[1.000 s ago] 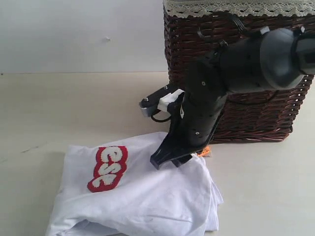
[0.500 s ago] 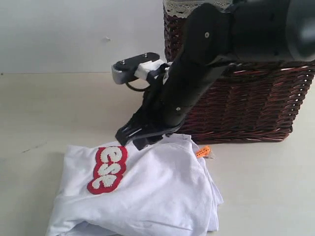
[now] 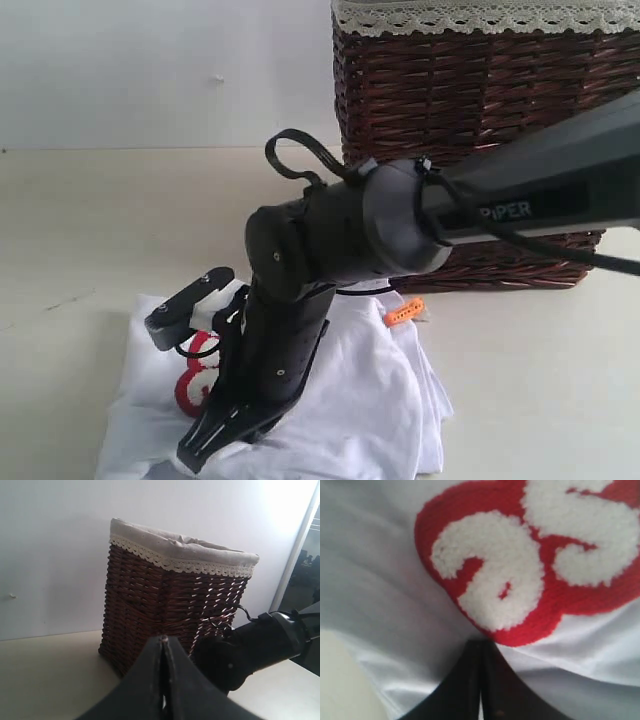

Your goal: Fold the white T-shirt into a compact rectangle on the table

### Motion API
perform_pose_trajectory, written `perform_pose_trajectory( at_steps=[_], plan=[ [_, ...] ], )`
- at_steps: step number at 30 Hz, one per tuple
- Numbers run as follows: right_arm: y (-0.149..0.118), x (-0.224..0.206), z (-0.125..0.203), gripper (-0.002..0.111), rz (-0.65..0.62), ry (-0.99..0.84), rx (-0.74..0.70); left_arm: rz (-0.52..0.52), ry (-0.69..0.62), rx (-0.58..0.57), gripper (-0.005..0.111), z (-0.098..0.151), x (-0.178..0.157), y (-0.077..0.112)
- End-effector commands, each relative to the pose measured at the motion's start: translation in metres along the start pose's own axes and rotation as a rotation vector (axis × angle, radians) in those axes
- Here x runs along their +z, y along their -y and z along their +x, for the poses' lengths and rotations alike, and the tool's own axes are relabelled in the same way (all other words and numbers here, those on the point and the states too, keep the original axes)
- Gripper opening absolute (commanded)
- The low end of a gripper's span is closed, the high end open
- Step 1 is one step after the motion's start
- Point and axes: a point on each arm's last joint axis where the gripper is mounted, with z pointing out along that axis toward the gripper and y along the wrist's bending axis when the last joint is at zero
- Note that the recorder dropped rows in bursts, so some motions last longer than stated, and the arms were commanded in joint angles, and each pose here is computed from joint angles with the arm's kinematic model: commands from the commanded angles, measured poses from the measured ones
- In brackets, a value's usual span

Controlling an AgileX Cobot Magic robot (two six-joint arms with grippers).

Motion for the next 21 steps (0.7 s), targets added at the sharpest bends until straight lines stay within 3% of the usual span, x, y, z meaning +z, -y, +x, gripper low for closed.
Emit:
perform_pose_trajectory(
  at_steps=[1,8,13,16,21],
  plan=[
    [-0.009,-0.006,-0.005,0.0,-0.004,0.019,-0.033,0.006,-0.006,-0.01,0.0,0.002,0.0,0.0],
    [-0.016,-0.059,-0.018,0.0,0.038,0.151,-0.102,0.006,-0.006,-0.01,0.0,0.002,0.0,0.0],
    [-0.002,-0.079,-0.012,0.0,0.23,0.2,-0.051,0.002,-0.009,-0.003,0.0,0.004,0.0,-0.001],
    [0.007,-0.071,-0.004,0.0,0.301,0.165,-0.038,-0.003,-0.011,0.01,0.0,0.019,0.003,-0.006],
    [0.005,-0.065,-0.006,0.0,0.269,0.203,-0.018,-0.011,0.003,0.029,0.0,0.06,0.006,-0.018]
  ],
)
